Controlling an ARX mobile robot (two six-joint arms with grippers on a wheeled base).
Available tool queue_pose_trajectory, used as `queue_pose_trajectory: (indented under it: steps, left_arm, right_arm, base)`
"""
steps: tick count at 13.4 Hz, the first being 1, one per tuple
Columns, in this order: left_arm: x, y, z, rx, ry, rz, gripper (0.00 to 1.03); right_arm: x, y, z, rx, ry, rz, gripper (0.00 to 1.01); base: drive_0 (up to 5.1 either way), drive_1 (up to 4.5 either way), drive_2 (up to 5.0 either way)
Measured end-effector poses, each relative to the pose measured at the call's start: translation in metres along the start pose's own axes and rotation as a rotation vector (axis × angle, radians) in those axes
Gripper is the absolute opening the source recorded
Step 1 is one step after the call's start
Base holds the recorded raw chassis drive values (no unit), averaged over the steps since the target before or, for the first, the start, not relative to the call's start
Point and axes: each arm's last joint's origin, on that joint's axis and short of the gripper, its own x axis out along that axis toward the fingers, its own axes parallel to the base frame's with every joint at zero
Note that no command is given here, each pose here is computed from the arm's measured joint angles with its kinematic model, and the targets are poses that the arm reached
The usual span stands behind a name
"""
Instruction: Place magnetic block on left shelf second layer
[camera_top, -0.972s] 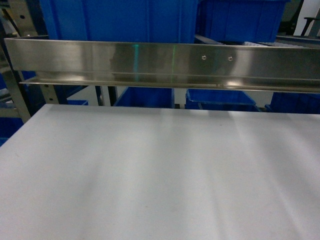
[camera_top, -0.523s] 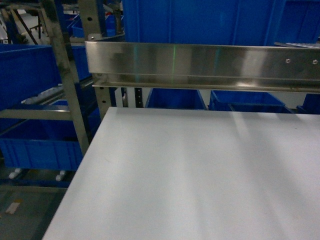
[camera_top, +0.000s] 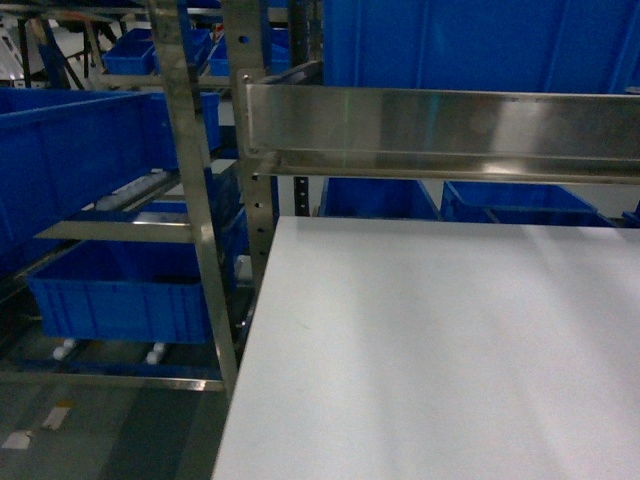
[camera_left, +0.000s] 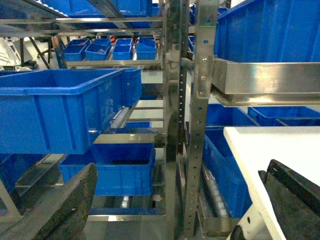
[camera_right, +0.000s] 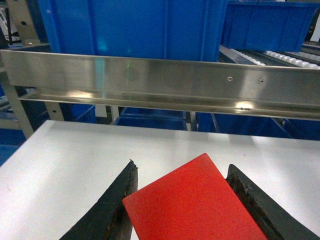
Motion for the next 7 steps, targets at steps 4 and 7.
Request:
queue_pose_trajectory:
  steps: [4, 7]
  left_arm:
    - [0.0000, 0.0000, -0.0001, 0.000, 0.001, 0.001, 0.98]
    - [0.0000, 0.0000, -0.0001, 0.000, 0.001, 0.001, 0.98]
  right_arm:
    - [0.0000, 0.0000, 0.0002, 0.000, -0.002, 0.000, 0.46]
    - [0.0000, 0.0000, 0.0002, 0.000, -0.002, 0.000, 0.46]
  base:
    - [-5.0, 2.48, 2.5]
    - [-5.0, 2.50, 2.5]
